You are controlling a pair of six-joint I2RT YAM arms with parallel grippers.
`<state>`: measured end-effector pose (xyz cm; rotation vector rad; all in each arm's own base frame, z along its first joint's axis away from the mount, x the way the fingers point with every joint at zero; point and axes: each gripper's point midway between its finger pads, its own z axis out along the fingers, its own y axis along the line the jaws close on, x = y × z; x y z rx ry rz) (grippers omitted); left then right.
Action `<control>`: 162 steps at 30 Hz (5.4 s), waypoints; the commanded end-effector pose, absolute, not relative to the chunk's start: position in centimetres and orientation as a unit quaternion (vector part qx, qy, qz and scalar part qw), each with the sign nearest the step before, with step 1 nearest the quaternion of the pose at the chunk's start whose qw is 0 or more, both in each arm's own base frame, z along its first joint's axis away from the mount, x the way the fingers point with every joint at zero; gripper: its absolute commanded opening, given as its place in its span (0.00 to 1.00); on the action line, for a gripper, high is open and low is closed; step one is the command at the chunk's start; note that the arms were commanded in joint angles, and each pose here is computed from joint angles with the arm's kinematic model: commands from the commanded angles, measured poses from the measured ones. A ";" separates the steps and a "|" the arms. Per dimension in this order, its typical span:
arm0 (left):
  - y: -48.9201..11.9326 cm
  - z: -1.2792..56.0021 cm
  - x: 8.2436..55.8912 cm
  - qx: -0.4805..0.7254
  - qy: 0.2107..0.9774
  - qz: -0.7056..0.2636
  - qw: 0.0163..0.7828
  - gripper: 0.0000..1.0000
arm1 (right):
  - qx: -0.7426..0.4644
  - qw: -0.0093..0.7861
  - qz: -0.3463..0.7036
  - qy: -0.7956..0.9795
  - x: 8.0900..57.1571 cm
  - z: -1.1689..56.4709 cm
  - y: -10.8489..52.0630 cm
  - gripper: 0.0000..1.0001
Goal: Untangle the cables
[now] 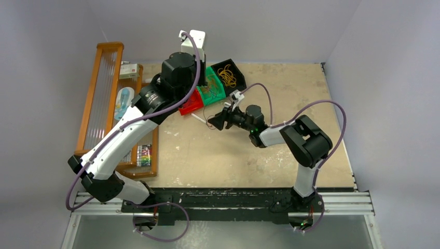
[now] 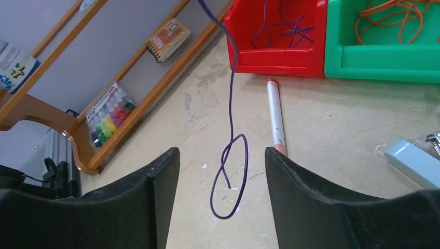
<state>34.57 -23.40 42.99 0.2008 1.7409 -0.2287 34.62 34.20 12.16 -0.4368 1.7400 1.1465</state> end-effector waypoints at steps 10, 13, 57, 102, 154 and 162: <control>-21.2 45.7 34.6 0.062 0.742 -0.063 0.665 0.00 | -0.139 0.479 0.476 0.725 35.7 12.0 34.3 0.11; -18.9 45.5 35.3 0.032 0.746 -0.027 0.665 0.00 | -0.120 0.498 0.453 0.729 36.4 12.5 33.3 0.00; -4.8 41.1 48.8 -0.130 0.748 0.104 0.643 0.00 | -0.264 0.550 0.417 0.674 51.6 16.3 49.4 0.17; -7.8 26.8 52.6 -0.125 0.796 0.046 0.590 0.00 | -0.157 0.587 0.354 0.712 35.1 20.1 29.2 0.52; -11.4 6.2 55.5 0.027 0.908 0.063 0.413 0.00 | -0.149 0.582 0.337 0.725 34.5 18.6 28.0 0.54; -10.6 5.4 55.2 0.012 0.909 0.081 0.408 0.00 | -0.151 0.582 0.337 0.725 34.4 18.7 28.0 0.54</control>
